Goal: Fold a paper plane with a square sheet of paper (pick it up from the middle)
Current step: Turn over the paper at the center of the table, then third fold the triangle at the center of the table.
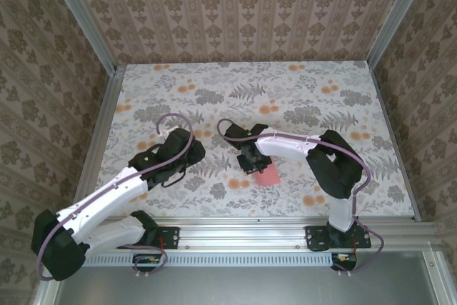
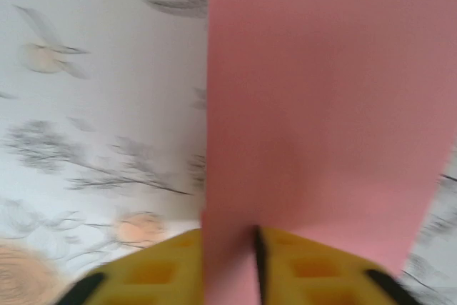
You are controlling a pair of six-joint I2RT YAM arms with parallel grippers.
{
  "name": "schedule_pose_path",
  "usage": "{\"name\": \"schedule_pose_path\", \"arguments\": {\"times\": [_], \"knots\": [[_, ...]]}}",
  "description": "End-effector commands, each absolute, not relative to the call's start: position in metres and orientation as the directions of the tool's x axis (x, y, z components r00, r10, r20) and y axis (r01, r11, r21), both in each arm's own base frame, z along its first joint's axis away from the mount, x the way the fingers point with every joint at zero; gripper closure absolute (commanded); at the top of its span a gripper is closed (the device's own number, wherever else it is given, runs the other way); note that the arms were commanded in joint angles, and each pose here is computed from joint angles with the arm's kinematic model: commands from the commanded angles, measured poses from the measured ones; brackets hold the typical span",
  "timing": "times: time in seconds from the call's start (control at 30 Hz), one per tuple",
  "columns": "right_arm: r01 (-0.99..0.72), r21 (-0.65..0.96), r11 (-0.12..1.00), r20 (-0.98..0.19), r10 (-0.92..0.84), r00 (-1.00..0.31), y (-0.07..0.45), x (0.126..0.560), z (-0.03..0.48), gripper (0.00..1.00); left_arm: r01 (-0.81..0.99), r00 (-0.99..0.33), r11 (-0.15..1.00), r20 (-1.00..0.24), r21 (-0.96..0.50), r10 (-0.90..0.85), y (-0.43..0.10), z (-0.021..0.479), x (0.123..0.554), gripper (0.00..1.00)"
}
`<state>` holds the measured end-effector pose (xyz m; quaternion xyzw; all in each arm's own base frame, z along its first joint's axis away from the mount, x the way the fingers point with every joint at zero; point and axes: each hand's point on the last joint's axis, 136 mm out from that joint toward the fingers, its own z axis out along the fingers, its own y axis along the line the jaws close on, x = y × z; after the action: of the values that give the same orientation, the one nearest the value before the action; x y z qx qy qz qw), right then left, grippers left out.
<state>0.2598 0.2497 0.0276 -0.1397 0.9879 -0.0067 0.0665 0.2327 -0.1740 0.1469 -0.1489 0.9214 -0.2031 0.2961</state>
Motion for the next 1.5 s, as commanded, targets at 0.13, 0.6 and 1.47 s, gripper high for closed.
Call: {"name": "schedule_pose_path", "arguments": {"times": [0.13, 0.6, 1.47], "knots": [[-0.201, 0.311, 0.929, -0.254, -0.123, -0.959, 0.25, 0.267, 0.074, 0.53, -0.04, -0.859, 0.876, -0.431, -0.48, -0.275, -0.213, 0.129, 0.233, 0.48], [0.013, 0.52, 0.854, -0.151, 0.107, -0.983, 0.183, 0.274, 0.035, 0.54, 0.132, -0.946, 0.879, -0.322, -0.459, -0.026, -0.323, 0.095, 0.226, 0.62], [0.083, 0.656, 0.751, -0.081, 0.179, -0.981, 0.196, 0.236, 0.037, 0.62, 0.107, -0.969, 0.868, -0.245, -0.485, -0.018, -0.347, 0.069, 0.239, 0.67]]}}
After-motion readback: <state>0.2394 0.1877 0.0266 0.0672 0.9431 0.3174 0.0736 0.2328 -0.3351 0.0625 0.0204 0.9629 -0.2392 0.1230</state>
